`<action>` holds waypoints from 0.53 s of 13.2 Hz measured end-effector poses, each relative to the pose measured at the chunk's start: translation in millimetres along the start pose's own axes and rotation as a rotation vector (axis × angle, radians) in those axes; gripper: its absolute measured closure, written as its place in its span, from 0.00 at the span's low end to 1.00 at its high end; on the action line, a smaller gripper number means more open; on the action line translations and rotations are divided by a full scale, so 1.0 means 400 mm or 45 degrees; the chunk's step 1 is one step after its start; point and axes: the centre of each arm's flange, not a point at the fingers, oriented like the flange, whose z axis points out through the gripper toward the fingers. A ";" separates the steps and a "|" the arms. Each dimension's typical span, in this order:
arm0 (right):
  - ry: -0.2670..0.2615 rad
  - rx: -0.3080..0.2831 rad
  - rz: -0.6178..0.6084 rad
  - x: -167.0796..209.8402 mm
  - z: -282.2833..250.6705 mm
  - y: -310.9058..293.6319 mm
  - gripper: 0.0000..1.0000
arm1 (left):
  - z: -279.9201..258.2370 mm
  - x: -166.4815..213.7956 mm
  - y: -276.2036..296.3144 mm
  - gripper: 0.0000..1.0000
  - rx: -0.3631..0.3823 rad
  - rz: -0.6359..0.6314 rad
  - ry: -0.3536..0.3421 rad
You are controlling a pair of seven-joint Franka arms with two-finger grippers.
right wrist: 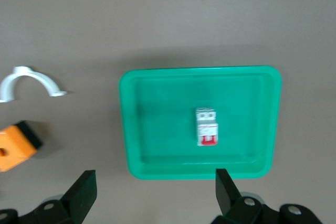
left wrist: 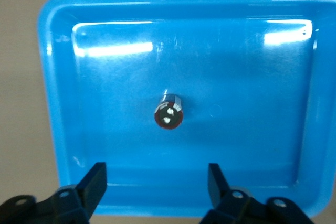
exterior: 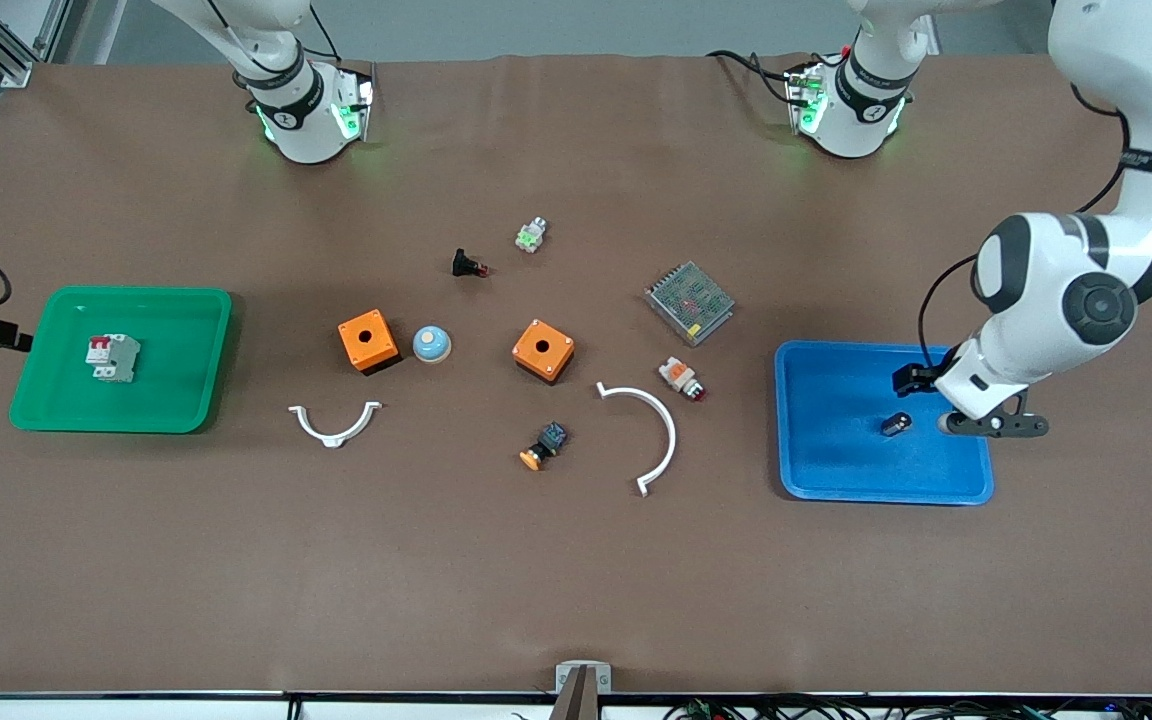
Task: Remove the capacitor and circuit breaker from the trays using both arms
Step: 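Lower the left gripper over the capacitor while the right gripper reaches the breaker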
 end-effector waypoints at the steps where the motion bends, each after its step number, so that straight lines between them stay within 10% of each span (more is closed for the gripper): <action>1: -0.008 0.008 -0.008 0.002 0.040 0.059 0.00 | 0.033 0.003 -0.003 0.19 -0.005 -0.003 -0.006; 7: -0.007 0.024 -0.002 -0.028 0.291 0.196 0.00 | 0.133 0.016 -0.010 0.32 -0.022 -0.012 0.007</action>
